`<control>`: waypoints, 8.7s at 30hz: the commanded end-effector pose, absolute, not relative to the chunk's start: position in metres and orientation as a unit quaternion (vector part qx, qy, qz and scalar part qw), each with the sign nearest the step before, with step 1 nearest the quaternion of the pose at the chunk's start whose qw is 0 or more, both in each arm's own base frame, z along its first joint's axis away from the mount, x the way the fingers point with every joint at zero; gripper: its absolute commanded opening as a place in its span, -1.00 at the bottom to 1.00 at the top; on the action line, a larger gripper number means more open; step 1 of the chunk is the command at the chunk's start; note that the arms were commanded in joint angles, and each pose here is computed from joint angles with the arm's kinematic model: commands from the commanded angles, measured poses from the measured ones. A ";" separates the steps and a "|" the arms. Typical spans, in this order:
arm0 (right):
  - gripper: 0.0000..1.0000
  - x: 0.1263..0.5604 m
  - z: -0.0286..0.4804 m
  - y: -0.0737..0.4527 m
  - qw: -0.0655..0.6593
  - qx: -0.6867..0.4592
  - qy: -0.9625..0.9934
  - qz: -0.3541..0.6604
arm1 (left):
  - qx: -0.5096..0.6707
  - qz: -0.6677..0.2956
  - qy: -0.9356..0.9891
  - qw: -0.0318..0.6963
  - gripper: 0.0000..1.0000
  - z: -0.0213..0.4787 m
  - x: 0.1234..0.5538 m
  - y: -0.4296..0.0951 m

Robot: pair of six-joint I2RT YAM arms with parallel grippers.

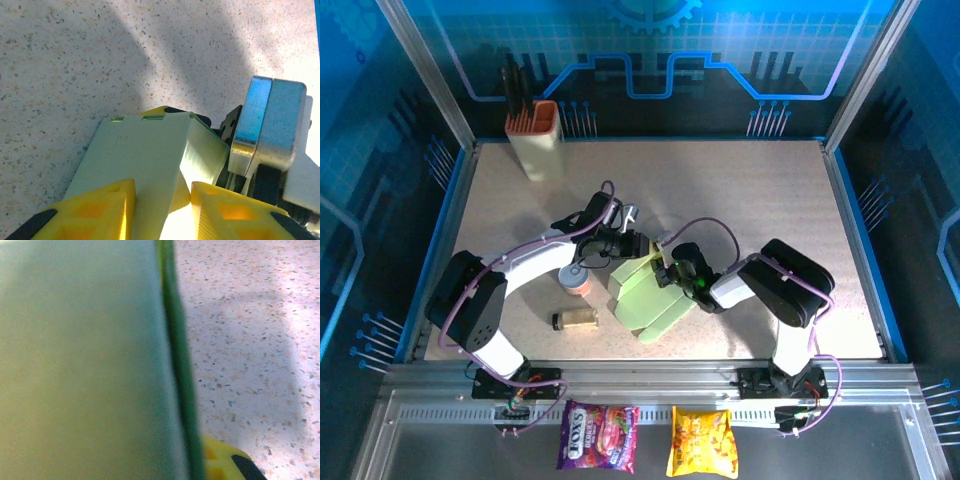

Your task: Fold the paper box

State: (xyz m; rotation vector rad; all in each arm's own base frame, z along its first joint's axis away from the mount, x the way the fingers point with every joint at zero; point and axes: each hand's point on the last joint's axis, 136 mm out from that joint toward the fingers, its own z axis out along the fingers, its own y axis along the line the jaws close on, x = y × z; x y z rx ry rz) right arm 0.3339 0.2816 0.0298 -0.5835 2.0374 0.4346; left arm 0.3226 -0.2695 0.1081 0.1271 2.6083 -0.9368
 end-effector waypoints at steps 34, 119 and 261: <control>0.17 0.290 0.134 0.177 0.533 -0.164 0.816 0.152 | 0.128 -0.246 0.947 0.163 0.73 0.136 0.332 -0.269; 0.22 0.274 0.145 0.131 0.545 -0.123 0.820 0.124 | 0.228 -0.096 0.966 0.073 -0.07 0.052 0.339 -0.298; 0.15 0.226 0.028 0.326 0.131 -0.642 0.742 0.140 | 0.002 -0.317 0.905 0.285 0.44 0.155 0.356 -0.156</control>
